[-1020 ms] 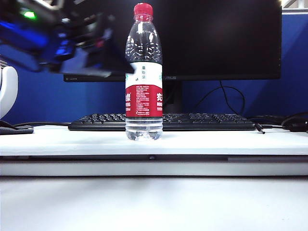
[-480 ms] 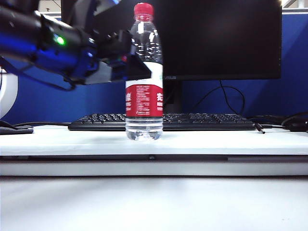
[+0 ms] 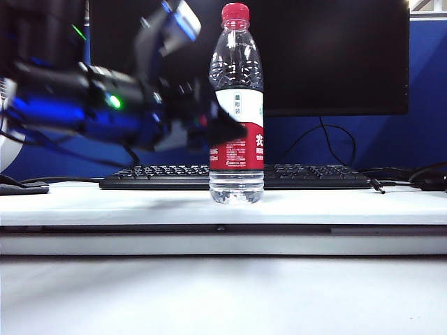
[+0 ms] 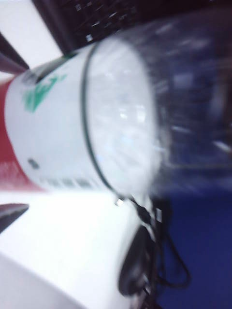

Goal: Unscrew the cap from the plastic bottle on the table.

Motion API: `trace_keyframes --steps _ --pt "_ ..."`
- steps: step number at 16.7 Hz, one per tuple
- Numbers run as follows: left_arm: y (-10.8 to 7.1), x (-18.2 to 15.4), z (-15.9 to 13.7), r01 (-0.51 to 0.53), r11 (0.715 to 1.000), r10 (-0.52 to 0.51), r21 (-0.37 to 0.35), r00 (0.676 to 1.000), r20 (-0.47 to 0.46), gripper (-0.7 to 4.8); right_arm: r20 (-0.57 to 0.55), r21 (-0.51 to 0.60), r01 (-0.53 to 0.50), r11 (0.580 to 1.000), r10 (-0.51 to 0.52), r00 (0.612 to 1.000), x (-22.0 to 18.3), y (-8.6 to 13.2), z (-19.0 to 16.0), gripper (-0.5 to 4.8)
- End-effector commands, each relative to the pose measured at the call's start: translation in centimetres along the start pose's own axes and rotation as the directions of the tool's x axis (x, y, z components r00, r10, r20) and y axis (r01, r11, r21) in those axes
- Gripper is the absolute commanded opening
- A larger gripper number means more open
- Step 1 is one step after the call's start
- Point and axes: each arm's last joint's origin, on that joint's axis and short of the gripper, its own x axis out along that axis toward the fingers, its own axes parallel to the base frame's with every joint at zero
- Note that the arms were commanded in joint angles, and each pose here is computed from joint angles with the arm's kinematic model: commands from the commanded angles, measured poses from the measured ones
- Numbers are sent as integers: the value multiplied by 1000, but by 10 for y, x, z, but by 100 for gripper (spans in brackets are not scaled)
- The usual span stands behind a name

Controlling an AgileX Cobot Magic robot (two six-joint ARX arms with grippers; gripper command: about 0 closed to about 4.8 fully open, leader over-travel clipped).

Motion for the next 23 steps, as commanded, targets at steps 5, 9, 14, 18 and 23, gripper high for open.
trace_keyframes --steps 5,9,14,18,23 --pt "8 40 3 21 1000 -20 -8 995 96 339 -8 2 -1 1000 1 1000 0 1 1 154" --pt "7 47 7 117 993 -117 7 986 120 341 -58 31 40 999 -38 998 0 -3 -5 164" --pt "6 49 9 150 989 -151 15 980 131 479 -80 40 61 997 -57 995 0 -5 -7 173" --pt "4 54 13 162 987 -163 19 977 137 479 -91 45 70 997 -66 994 0 -6 -8 173" --pt "4 65 13 169 986 -169 15 978 118 479 -94 47 72 996 -67 993 0 -6 -8 172"
